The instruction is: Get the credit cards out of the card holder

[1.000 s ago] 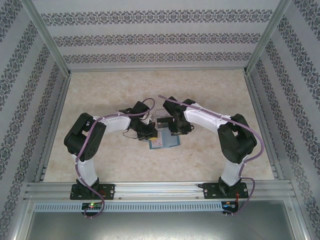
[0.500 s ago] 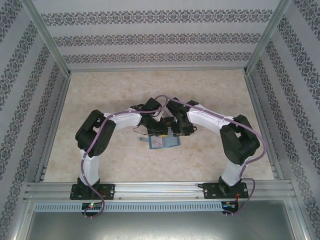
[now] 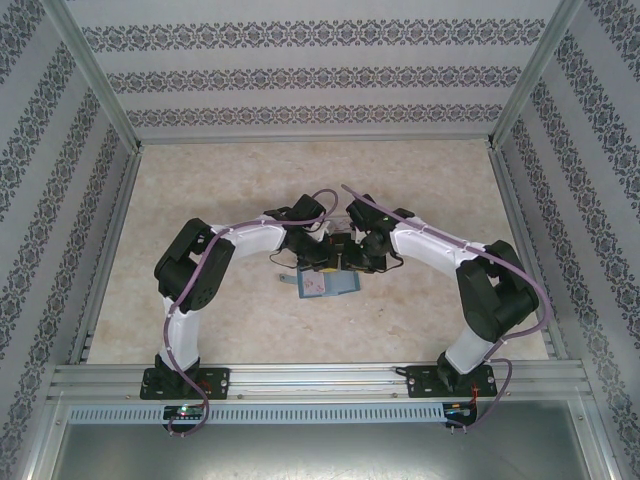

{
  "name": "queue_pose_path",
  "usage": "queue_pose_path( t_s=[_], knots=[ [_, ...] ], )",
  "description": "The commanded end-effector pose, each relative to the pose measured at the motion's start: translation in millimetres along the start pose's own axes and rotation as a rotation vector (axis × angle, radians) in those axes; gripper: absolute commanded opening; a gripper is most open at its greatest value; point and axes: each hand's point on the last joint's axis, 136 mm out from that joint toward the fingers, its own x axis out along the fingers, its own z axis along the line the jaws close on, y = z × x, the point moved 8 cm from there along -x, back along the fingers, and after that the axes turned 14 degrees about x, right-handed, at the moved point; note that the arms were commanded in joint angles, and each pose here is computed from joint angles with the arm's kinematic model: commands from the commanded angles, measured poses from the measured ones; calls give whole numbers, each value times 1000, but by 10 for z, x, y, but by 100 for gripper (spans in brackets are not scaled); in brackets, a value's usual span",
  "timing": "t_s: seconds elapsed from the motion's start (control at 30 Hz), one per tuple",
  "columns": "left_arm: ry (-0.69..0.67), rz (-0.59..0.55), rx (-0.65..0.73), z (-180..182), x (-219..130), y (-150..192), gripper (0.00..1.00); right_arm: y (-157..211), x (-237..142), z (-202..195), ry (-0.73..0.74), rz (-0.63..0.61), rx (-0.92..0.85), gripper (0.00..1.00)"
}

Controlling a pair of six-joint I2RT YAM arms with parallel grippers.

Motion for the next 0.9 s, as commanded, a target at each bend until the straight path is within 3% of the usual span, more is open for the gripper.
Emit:
queue_pose_path(
  t_s=[0.0, 0.27, 0.5, 0.87],
  knots=[
    [-48, 41, -12, 22, 17, 153, 0, -9, 19, 123, -120, 26, 30, 28],
    [-103, -37, 31, -113, -306, 132, 0, 9, 136, 205, -162, 63, 29, 27],
    [-144, -79, -5, 8, -532, 256, 0, 36, 266, 305, -188, 100, 17, 25],
    [-141, -51, -58, 187, -473, 442, 0, 53, 567, 156, -90, 114, 22, 22]
  ],
)
